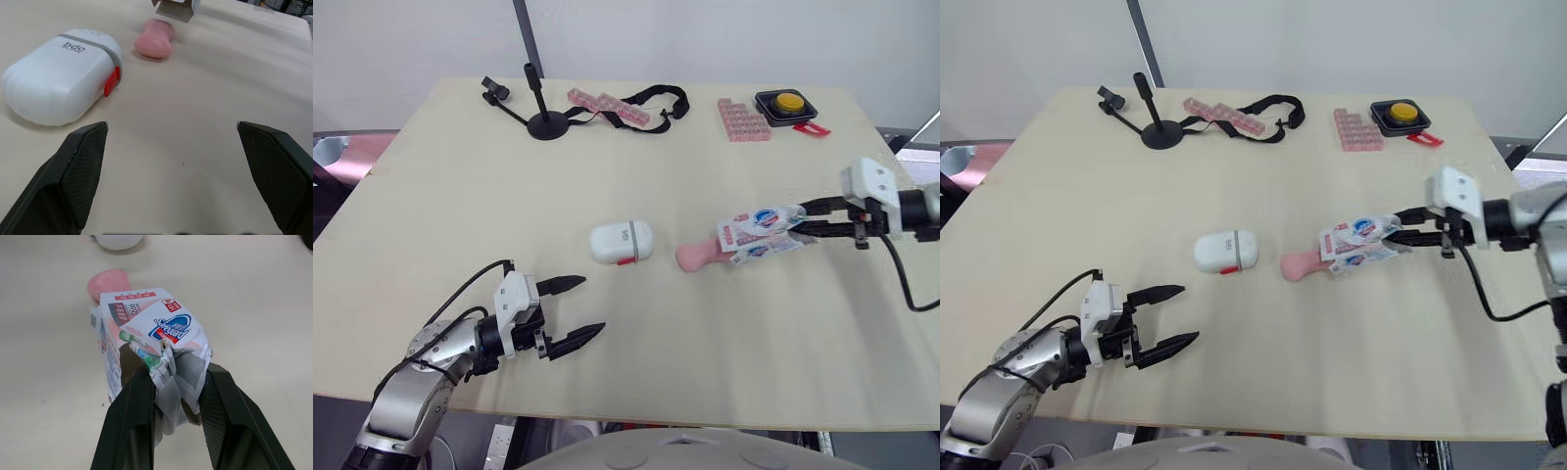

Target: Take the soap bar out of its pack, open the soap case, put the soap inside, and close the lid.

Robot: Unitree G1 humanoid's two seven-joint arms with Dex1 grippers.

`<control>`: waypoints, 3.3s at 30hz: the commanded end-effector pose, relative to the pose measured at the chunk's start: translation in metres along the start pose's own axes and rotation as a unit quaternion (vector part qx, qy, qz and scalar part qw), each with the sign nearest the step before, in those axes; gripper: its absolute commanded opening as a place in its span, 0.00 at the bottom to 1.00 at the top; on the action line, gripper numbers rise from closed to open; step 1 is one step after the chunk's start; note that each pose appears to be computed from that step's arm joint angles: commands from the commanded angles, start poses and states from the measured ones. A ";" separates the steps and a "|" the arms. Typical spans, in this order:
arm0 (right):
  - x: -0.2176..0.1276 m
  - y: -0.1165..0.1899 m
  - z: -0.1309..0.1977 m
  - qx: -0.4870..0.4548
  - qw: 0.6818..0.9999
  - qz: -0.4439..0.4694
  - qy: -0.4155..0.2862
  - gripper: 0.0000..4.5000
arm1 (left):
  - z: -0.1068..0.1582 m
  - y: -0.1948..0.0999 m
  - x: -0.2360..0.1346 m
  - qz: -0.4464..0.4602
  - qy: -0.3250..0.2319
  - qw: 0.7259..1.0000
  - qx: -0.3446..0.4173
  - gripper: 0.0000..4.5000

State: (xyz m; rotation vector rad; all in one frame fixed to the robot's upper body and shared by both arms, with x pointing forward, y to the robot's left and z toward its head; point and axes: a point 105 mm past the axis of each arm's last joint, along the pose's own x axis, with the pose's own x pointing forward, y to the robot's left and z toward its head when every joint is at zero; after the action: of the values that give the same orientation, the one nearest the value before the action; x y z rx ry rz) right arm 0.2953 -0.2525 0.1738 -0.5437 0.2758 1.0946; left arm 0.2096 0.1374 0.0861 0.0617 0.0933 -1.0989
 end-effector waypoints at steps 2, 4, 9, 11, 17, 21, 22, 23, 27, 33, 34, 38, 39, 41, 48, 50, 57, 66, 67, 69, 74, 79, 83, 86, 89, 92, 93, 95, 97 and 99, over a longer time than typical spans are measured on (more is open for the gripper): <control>-0.036 -0.014 -0.004 0.038 0.992 -0.111 -0.052 0.28 | 0.006 0.001 -0.002 -0.012 -0.005 1.000 0.024 1.00; -0.049 -0.021 -0.015 0.063 0.980 -0.174 -0.073 0.28 | 0.006 0.000 -0.002 -0.016 -0.004 0.999 0.029 1.00; -0.072 -0.027 -0.061 0.118 0.921 -0.355 -0.106 0.28 | 0.006 0.000 -0.002 -0.015 -0.006 0.999 0.030 1.00; -0.075 -0.026 -0.073 0.132 0.898 -0.405 -0.109 0.28 | 0.006 0.000 -0.002 -0.014 -0.007 0.999 0.030 1.00; -0.075 -0.025 -0.104 0.198 0.825 -0.519 -0.101 0.28 | 0.006 0.001 -0.001 -0.012 -0.009 0.999 0.029 1.00; -0.064 -0.023 -0.110 0.205 0.816 -0.534 -0.084 0.28 | 0.005 0.003 -0.001 -0.010 -0.008 0.999 0.031 1.00; -0.063 -0.023 -0.113 0.208 0.812 -0.540 -0.078 0.28 | 0.005 0.003 -0.001 -0.009 -0.008 0.999 0.031 1.00; -0.062 -0.024 -0.115 0.213 0.806 -0.547 -0.075 0.28 | 0.006 0.003 -0.001 -0.009 -0.009 0.999 0.031 1.00; -0.055 -0.028 -0.118 0.225 0.793 -0.563 -0.068 0.28 | 0.007 0.002 0.000 -0.011 -0.012 0.999 0.031 1.00; -0.046 -0.028 -0.124 0.229 0.799 -0.554 -0.047 0.28 | 0.012 -0.004 0.000 -0.026 -0.029 0.999 0.024 1.00; -0.045 -0.028 -0.125 0.232 0.799 -0.553 -0.044 0.28 | 0.013 -0.005 0.000 -0.028 -0.032 0.999 0.025 1.00; -0.044 -0.028 -0.129 0.238 0.799 -0.551 -0.038 0.28 | 0.018 -0.011 0.000 -0.046 -0.043 0.997 0.037 1.00; -0.044 -0.029 -0.129 0.238 0.799 -0.551 -0.038 0.28 | 0.019 -0.013 0.000 -0.052 -0.045 0.997 0.042 1.00; -0.043 -0.030 -0.130 0.244 0.797 -0.551 -0.040 0.28 | 0.019 -0.016 0.000 -0.064 -0.043 0.996 0.051 1.00; -0.041 -0.030 -0.129 0.253 0.802 -0.539 -0.042 0.34 | 0.019 -0.018 0.004 -0.068 -0.043 0.995 0.061 1.00; -0.040 -0.028 -0.129 0.250 0.808 -0.533 -0.038 0.47 | 0.019 -0.017 0.005 -0.066 -0.042 0.995 0.062 1.00; -0.042 -0.018 -0.129 0.235 0.821 -0.519 -0.035 0.99 | 0.020 -0.016 0.007 -0.066 -0.039 0.995 0.061 1.00; -0.056 0.002 -0.109 0.143 0.862 -0.478 -0.087 0.99 | 0.024 -0.015 0.008 -0.074 -0.048 0.994 0.057 1.00; -0.059 0.002 -0.101 0.126 0.866 -0.472 -0.109 0.99 | 0.025 -0.015 0.009 -0.074 -0.051 0.994 0.057 1.00; -0.067 -0.001 -0.086 0.094 0.868 -0.467 -0.138 0.99 | 0.026 -0.015 0.009 -0.075 -0.054 0.994 0.058 1.00; -0.052 -0.004 -0.045 0.052 0.902 -0.382 -0.197 0.99 | 0.029 -0.015 0.009 -0.069 -0.060 0.994 0.061 1.00; -0.001 0.018 0.003 0.017 0.946 -0.215 -0.242 0.99 | 0.031 -0.009 0.009 -0.045 -0.059 0.995 0.065 1.00; 0.038 0.051 0.026 0.017 0.963 -0.085 -0.257 0.99 | 0.031 0.003 0.006 -0.018 -0.049 0.996 0.067 1.00; 0.067 0.088 0.028 0.014 0.968 0.024 -0.248 0.99 | 0.031 0.016 0.004 0.008 -0.037 0.996 0.075 1.00; 0.074 0.104 0.021 0.013 0.969 0.070 -0.237 0.99 | 0.032 0.024 0.003 0.020 -0.029 0.996 0.078 1.00; 0.074 0.113 0.016 0.015 0.968 0.103 -0.230 0.99 | 0.034 0.039 0.002 0.037 -0.016 0.996 0.085 1.00; 0.074 0.113 0.016 0.015 0.967 0.105 -0.232 0.99 | 0.034 0.044 0.001 0.042 -0.011 0.995 0.088 1.00; 0.074 0.111 0.017 0.014 0.966 0.104 -0.236 0.99 | 0.034 0.053 0.001 0.044 0.005 0.994 0.099 1.00; 0.074 0.109 0.018 0.015 0.966 0.104 -0.238 0.99 | 0.034 0.062 0.002 0.045 0.017 0.993 0.112 1.00; 0.073 0.108 0.018 0.019 0.965 0.100 -0.240 0.99 | 0.036 0.071 0.005 0.045 0.027 0.992 0.113 1.00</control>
State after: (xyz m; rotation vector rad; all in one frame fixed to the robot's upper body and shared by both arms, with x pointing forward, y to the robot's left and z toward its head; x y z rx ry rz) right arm 0.2285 -0.1472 0.1150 -0.1976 -0.0336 1.3826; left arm 0.2723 0.1578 0.1168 0.2662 0.0170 -1.0224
